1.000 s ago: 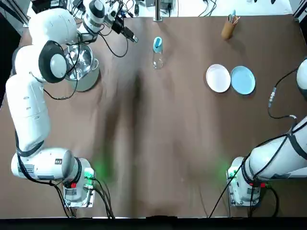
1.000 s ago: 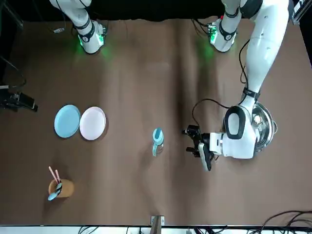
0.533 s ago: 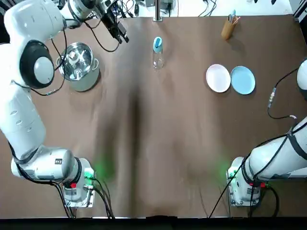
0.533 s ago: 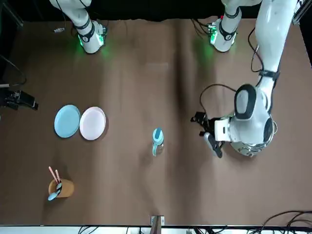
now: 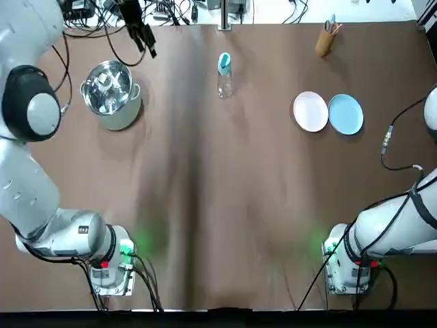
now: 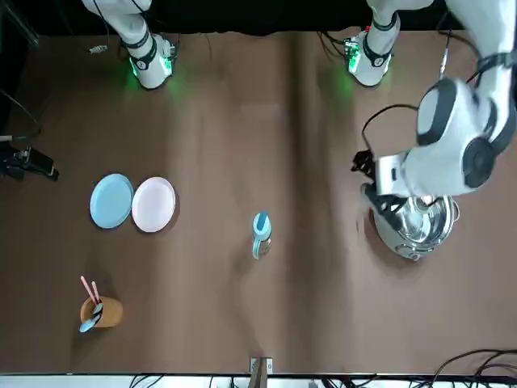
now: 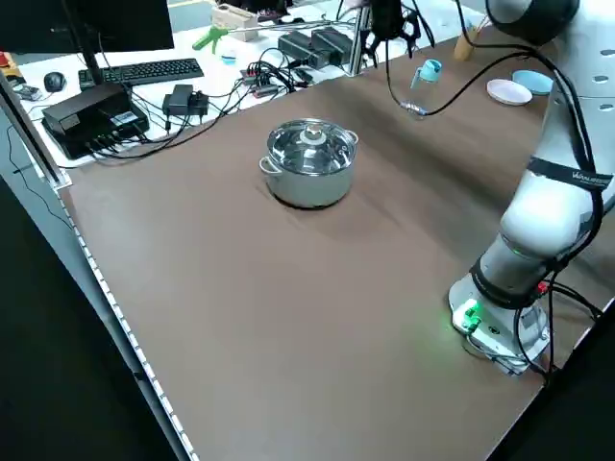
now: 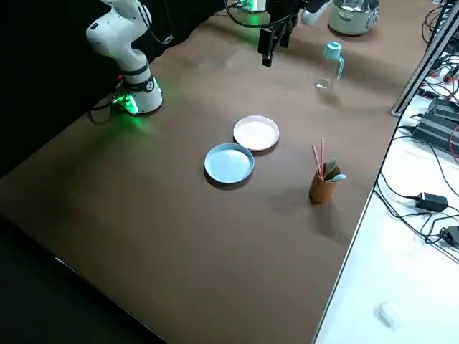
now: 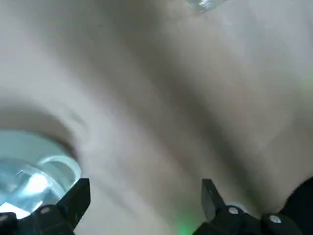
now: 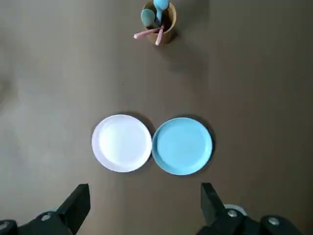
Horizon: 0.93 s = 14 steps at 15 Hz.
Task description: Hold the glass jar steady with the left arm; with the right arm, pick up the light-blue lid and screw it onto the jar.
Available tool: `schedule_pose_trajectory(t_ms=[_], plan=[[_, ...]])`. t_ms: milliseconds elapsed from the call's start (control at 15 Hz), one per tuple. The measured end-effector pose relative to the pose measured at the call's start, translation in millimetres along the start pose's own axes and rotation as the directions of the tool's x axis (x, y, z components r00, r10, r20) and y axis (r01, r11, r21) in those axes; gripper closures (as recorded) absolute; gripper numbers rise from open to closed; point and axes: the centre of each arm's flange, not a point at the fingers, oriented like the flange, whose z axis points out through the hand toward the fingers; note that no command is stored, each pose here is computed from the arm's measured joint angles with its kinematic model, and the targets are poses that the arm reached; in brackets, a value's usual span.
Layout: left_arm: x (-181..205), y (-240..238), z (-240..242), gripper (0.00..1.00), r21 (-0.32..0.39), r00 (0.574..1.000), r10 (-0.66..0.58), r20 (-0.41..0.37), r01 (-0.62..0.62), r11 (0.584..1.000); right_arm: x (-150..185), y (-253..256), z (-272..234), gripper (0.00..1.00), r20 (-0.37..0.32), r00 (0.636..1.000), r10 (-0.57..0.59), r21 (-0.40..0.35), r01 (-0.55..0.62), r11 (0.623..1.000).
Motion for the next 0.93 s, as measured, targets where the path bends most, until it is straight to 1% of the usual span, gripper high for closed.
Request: schedule_pose_trajectory(t_ms=[67,133,200,267,400,533,667,933], plan=[[-8.1,1.2,-23.2,0.0,0.083,0.999,-0.048,-0.004,0.048,0.995,-0.6,0.2,-1.2,0.0,-0.002,1.0,-0.003,-0.002,0.003,1.0],[-15.5,5.5,-48.5,0.0,0.166,0.994,-0.109,-0.015,0.11,0.98,-1.2,0.6,-2.0,0.0,-0.003,1.0,-0.003,-0.003,0.003,1.0],[-21.5,13.1,-74.1,0.0,0.226,0.987,-0.155,-0.042,0.161,0.961,-1.5,1.2,-2.5,0.0,-0.004,1.0,-0.002,-0.003,0.002,1.0],[-25.9,22.8,-98.7,0.0,0.26,0.981,-0.174,-0.08,0.189,0.947,-1.7,2.8,-2.5,0.0,-0.004,1.0,0.001,-0.002,-0.001,1.0],[-31.2,42.3,-131.5,0.0,0.291,0.975,-0.172,-0.14,0.207,0.934,-2.2,11.6,-1.9,0.0,-0.003,1.0,0.017,0.003,-0.017,1.0],[-33.1,59.7,-149.3,0.0,0.304,0.97,-0.165,-0.18,0.214,0.928,-2.8,19.7,-1.8,0.0,-0.004,1.0,0.029,0.008,-0.029,1.0],[-33.7,67.2,-153.7,0.0,0.306,0.967,-0.168,-0.193,0.222,0.926,-2.8,21.2,-1.6,0.0,-0.004,0.999,0.032,0.008,-0.032,0.999],[-33.6,58.9,-150.9,0.0,0.293,0.952,-0.23,-0.203,0.283,0.913,-2.8,21.0,-1.6,0.0,-0.004,1.0,0.031,0.009,-0.031,0.999]])
